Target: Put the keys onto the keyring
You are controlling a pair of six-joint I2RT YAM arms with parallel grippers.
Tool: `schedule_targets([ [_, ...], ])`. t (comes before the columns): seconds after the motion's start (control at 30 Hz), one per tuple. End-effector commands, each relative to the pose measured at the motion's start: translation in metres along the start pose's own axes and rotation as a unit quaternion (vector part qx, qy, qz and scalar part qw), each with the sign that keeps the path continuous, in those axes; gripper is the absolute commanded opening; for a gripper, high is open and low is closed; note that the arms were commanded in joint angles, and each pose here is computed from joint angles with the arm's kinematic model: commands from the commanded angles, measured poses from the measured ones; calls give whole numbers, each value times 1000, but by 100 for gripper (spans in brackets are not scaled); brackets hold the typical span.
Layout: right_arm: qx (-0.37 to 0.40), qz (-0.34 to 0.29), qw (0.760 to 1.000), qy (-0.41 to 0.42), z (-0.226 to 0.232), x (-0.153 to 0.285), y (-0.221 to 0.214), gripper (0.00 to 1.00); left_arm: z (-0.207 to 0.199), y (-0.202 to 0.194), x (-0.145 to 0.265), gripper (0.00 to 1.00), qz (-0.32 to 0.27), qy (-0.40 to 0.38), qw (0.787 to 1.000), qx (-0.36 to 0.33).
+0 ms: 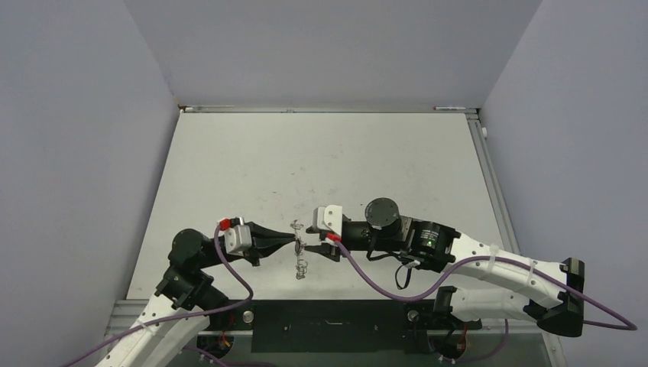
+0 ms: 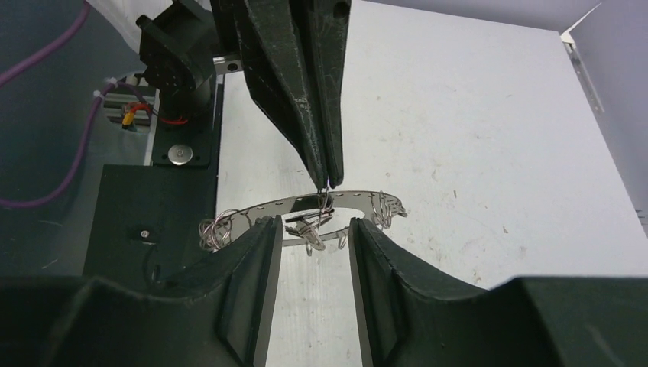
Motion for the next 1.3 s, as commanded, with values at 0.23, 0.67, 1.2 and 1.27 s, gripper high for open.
schedule_targets([
  [0.23, -48, -74, 996, -13, -7, -13, 31, 33, 7, 45, 5, 0, -76, 26, 996, -43],
  [0.67, -60, -119, 991, 6, -5, -18, 42, 28, 5, 53, 10, 0, -95, 35, 993, -54],
  [1.2, -69, -116, 991, 4, -7, -16, 33, 27, 6, 55, 12, 0, -103, 43, 992, -56],
  [1.27, -70, -117, 991, 7, -6, -17, 33, 24, 7, 55, 12, 0, -103, 43, 992, -57],
])
Point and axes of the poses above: each gripper's point midway between its finger pads, its own x axis back along the fingers, its own z axis along the line the jaws close on, y = z × x, the point moved 4 cm from there along x, back along the fingers, and after that the axes turned 8 degrees about -x, right-handed, at the moved point
